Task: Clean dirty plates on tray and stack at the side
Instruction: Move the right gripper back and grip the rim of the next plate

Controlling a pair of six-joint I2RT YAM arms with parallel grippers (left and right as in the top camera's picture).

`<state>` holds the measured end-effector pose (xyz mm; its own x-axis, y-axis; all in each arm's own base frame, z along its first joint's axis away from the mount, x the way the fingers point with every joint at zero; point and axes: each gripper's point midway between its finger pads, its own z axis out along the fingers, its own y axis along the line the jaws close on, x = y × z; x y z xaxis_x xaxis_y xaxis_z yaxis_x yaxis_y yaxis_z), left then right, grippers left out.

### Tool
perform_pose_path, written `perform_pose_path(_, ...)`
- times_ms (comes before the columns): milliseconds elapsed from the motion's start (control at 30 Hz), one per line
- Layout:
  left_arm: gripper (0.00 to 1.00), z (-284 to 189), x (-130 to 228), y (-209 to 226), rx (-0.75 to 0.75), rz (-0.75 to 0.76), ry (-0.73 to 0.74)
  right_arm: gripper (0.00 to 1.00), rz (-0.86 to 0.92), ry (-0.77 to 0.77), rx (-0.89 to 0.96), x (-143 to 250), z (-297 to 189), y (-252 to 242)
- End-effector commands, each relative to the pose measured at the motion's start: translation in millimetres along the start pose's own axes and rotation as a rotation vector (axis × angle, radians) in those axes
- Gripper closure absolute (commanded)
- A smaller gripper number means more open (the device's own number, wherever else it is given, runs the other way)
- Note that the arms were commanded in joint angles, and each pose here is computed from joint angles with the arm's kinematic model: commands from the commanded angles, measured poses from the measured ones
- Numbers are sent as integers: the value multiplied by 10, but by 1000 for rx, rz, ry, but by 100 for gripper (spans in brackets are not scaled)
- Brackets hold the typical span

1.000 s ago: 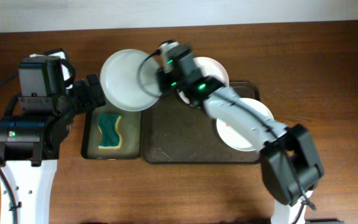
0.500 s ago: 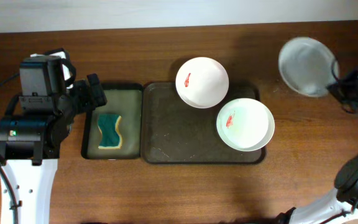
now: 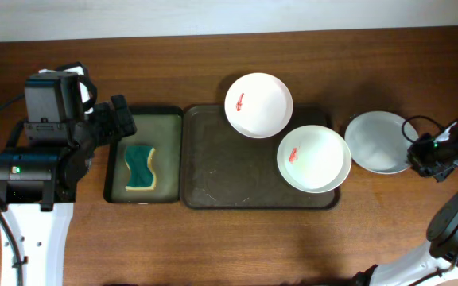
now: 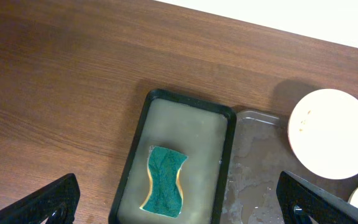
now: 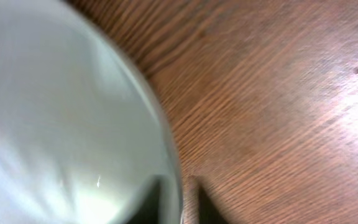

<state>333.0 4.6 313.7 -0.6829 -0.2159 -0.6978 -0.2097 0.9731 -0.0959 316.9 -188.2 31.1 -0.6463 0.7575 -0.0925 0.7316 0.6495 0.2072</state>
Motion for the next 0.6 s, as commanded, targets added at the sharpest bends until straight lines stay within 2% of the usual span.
perform_pose_path(0, 0, -12, -6, 3, 0, 11, -5, 63, -153, -2, -84, -1, -179, 378)
perform_pose_path(100, 1, -12, -6, 3, 0, 11, -5, 38, -394, -23, -168, -23, -619, 1079)
perform_pose_path(200, 1, -12, -6, 3, 0, 11, -5, 38, -627, -69, -214, 140, -772, 1723)
perform_pose_path(267, 1, -12, -6, 3, 0, 11, -5, 39, -787, -104, -257, 424, -667, 2300)
perform_pose_path(333, 1, -12, -6, 3, 0, 11, -5, 43, -859, -99, -268, 649, -500, 2613)
perform_pose_path(567, 0, -12, -6, 3, 0, 11, -5, 43, -1006, -18, -289, 1180, 395, 3130)
